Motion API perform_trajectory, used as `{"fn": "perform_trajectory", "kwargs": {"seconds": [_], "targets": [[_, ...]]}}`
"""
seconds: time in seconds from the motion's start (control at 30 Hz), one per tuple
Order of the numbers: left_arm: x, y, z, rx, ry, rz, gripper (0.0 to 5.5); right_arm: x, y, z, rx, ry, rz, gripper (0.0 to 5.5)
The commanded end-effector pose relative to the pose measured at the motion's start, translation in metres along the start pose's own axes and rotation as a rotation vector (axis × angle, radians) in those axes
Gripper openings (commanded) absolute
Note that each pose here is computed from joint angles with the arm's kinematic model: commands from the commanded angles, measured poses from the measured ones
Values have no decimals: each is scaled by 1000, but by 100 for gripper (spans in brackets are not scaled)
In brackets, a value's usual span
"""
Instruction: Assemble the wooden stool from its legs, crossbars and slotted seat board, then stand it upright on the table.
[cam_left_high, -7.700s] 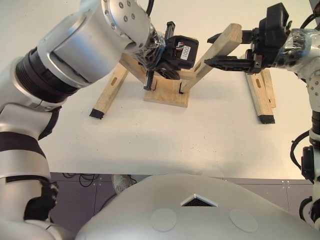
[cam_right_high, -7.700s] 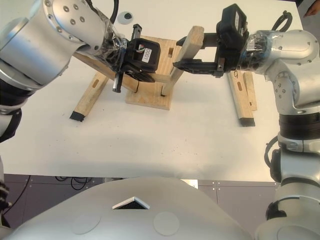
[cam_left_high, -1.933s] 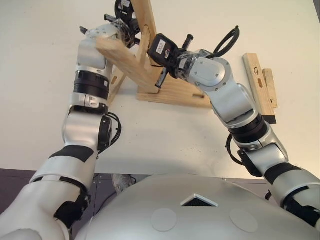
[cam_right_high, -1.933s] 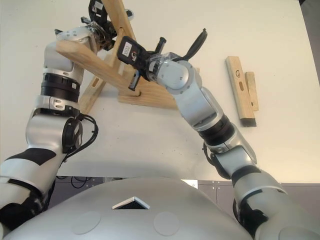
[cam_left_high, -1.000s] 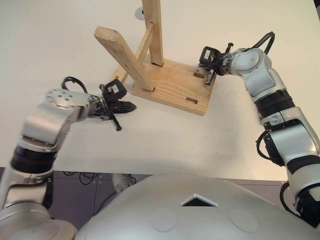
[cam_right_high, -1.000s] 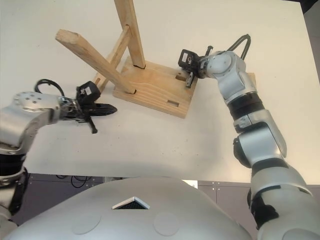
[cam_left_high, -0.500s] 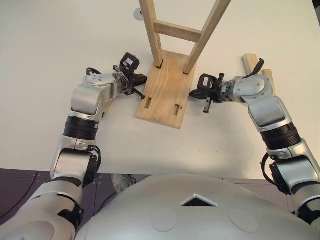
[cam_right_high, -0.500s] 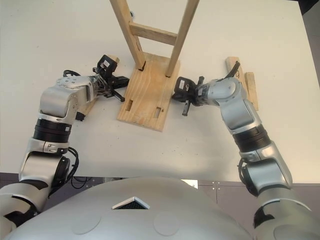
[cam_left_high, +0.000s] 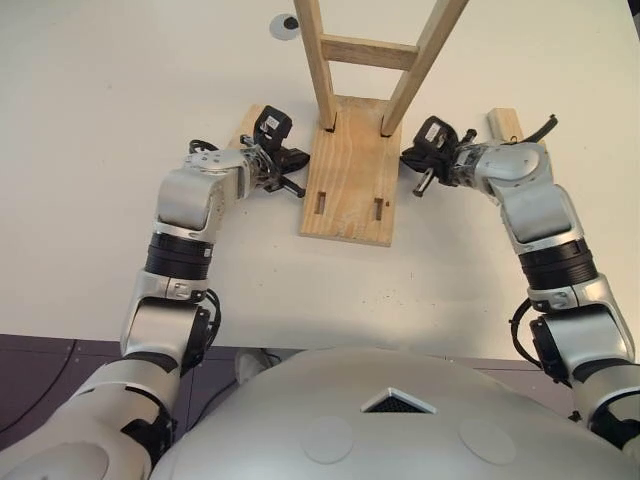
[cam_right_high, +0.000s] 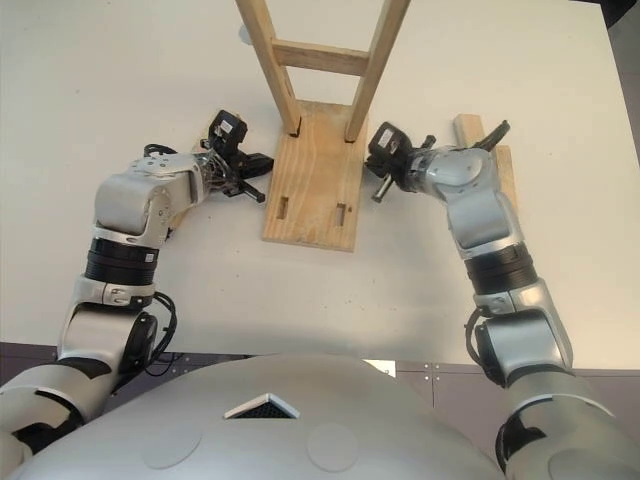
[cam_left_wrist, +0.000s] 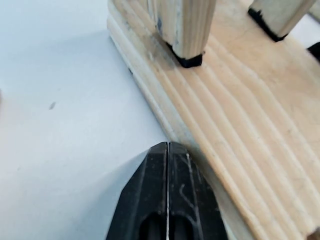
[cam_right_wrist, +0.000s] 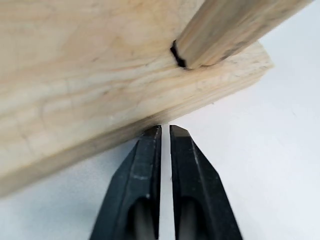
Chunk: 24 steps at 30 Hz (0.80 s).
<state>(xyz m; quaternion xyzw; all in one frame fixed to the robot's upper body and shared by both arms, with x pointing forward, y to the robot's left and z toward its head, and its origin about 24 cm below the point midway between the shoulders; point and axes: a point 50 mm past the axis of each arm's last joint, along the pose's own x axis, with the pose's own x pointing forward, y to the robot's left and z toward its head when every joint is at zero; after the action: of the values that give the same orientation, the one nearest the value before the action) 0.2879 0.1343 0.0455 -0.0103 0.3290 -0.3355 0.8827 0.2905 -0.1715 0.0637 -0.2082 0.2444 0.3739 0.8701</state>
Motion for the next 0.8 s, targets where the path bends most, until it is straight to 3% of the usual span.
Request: {"fn": "perform_trajectory", "kwargs": {"seconds": [0.03, 0.1, 0.17, 0.3, 0.43, 0.8], "targets": [[-27, 12, 17, 20, -45, 41, 0, -56, -67, 8, 215, -105, -318, 105], [-37, 10, 24, 23, -75, 42, 0, -90, -97, -5, 234, -68, -489, 144], [-42, 6, 27, -4, -127, 36, 0, -107, -106, -27, 219, 26, -519, 175], [-49, -1, 26, -67, -217, 68, 0, -116, -105, -64, 255, 174, -444, 246], [-53, -3, 22, -98, -265, 106, 0, -124, -99, -79, 311, 224, -350, 312], [-51, -5, 16, -121, -270, 128, 0, -116, -84, -104, 338, 324, -239, 312]]}}
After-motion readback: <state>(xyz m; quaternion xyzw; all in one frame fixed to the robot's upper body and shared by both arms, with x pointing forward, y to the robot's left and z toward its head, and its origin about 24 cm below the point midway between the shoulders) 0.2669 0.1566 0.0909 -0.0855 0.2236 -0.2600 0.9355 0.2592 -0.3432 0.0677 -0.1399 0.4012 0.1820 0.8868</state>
